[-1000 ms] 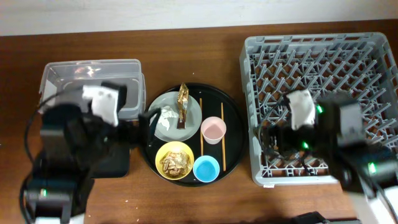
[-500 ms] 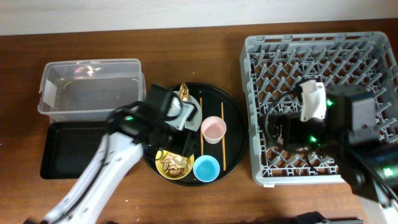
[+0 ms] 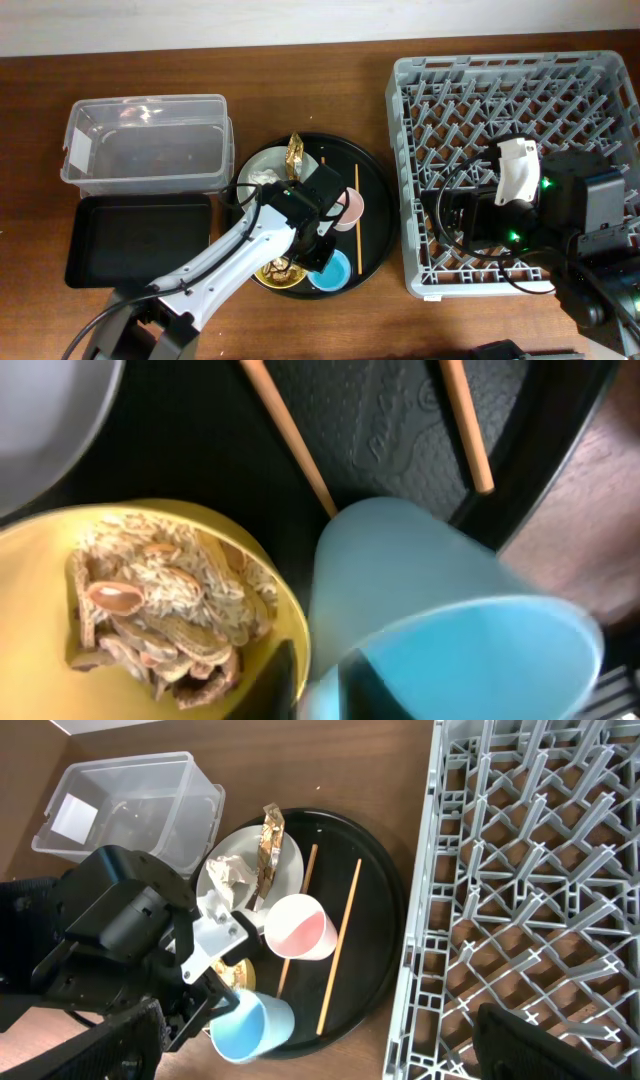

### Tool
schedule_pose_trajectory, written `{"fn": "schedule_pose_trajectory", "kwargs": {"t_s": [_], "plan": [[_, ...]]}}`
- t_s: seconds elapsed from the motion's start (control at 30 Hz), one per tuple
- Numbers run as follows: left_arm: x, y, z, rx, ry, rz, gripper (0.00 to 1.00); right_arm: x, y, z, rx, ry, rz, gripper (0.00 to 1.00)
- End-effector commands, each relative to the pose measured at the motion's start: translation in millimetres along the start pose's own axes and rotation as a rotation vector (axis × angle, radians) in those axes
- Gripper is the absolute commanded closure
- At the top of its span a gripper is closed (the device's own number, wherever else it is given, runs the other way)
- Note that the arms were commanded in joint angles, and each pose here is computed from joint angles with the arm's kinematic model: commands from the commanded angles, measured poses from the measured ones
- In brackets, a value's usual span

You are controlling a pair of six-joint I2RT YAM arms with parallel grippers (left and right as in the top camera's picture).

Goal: Sort waste into correct bins and load items into the dishwasher rack

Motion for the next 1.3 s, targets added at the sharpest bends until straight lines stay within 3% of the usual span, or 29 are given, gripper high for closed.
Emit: {"fn": "schedule_pose_trajectory", "kwargs": {"t_s": [0.0, 0.17, 0.27, 0.33, 0.47, 0.53, 0.8, 0.93, 0.97, 1.07, 1.17, 1.27], "plan": [[-4, 0, 4, 0.002, 0.023, -0.001, 0.99, 7, 1, -6, -0.006, -0.036, 0.008, 0.01], [43, -12, -7, -0.027, -0.037, 0.206, 1.0, 7, 4, -3, -0.007, -0.016, -0.017, 0.01], [105, -8, -22, -0.102, -0.236, 0.502, 1.0, 7, 9, -2, 0.001, -0.002, -0.059, 0.04], [145, 4, -32, -0.107, -0.411, 0.711, 1.0, 5, 33, 2, 0.117, 0.056, -0.258, 0.14], [196, 33, -35, -0.058, -0.655, 1.038, 1.0, -5, 68, 11, 0.253, 0.202, -0.625, 0.15], [210, 38, -33, -0.059, -0.71, 1.124, 1.0, -16, 85, 13, 0.316, 0.254, -0.775, 0.15], [222, 33, -30, -0.052, -0.714, 1.243, 1.0, -41, 102, -16, 0.406, 0.142, -0.828, 0.01], [221, 30, -30, -0.046, -0.699, 1.252, 1.0, -51, 104, -25, 0.382, 0.129, -0.836, 0.01], [221, 30, -30, -0.046, -0.7, 1.251, 1.0, -49, 110, -24, 0.384, 0.149, -0.912, 0.01], [222, 30, -30, -0.055, -0.707, 1.248, 1.0, -37, 120, -19, 0.394, 0.19, -1.073, 0.33], [221, 31, -31, -0.061, -0.71, 1.233, 1.0, -37, 115, -21, 0.376, 0.188, -1.05, 0.41], [216, 32, -32, -0.052, -0.699, 1.194, 0.93, -36, 91, -27, 0.316, 0.145, -0.882, 0.46]]}}
Point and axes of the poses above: each gripper's point midway between its finger pads, its own x axis back along the fingers, its own y axis along the line the jaws close on, z = x × y, the point moved 5 cm from there along x, back along the fingers, and after that the axes turned 8 degrees about -x, right-handed, at the moved point
